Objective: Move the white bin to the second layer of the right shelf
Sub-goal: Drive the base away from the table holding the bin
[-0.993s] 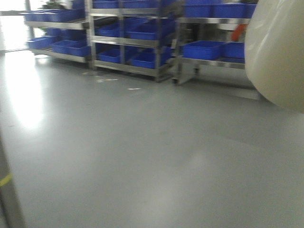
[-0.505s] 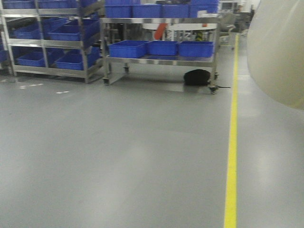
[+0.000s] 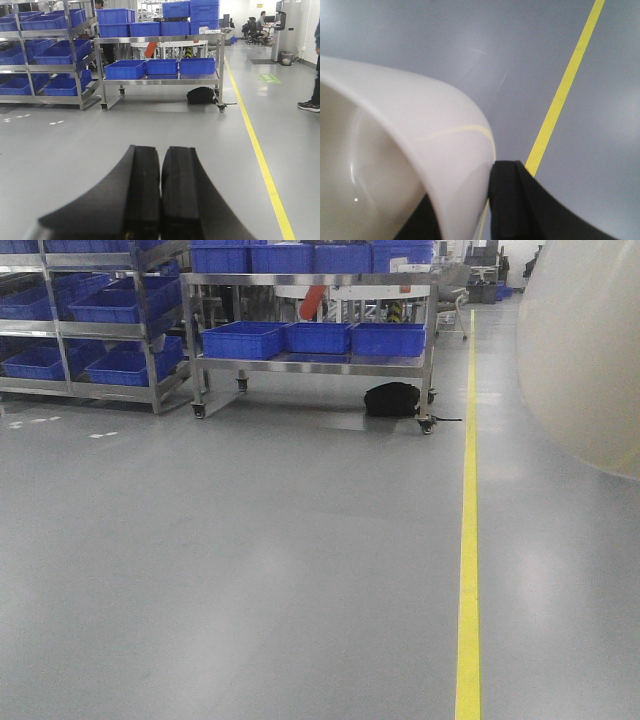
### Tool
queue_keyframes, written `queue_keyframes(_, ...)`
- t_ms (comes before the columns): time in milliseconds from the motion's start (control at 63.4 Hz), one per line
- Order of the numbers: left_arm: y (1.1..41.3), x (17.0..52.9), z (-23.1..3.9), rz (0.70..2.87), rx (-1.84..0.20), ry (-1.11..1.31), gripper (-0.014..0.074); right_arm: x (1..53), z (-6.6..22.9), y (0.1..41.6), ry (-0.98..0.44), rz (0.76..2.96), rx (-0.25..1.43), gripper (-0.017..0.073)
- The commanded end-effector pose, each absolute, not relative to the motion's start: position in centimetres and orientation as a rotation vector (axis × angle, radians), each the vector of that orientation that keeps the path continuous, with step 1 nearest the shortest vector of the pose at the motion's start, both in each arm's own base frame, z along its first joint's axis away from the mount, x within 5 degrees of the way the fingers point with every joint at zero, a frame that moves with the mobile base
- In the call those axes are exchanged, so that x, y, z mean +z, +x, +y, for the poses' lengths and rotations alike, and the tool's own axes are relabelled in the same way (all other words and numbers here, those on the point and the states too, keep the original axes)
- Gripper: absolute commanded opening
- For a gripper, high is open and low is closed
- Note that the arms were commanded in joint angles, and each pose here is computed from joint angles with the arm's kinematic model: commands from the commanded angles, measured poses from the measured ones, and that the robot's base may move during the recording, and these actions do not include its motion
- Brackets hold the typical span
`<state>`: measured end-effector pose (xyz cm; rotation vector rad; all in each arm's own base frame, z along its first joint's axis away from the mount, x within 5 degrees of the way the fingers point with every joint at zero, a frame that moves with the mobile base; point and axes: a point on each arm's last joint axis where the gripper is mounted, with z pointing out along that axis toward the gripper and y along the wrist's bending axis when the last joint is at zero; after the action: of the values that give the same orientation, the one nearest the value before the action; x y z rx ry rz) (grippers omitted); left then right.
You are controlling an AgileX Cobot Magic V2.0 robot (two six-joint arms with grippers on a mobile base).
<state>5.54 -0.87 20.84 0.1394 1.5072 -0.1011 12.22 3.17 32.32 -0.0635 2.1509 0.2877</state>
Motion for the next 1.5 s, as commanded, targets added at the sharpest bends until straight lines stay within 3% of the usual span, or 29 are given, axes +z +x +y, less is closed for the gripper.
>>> queue_keyframes(0, 5.49, 20.62, -0.83, 1.435, -0.114, 0.119, 0.0085, 34.06, 3.14, 12.54, -0.049, 2.030, 0.304, 0.0055)
queue_keyframes(1482, 5.49, 20.62, -0.83, 1.435, -0.114, 0.119, 0.0085, 34.06, 3.14, 12.54, -0.049, 2.030, 0.304, 0.0055)
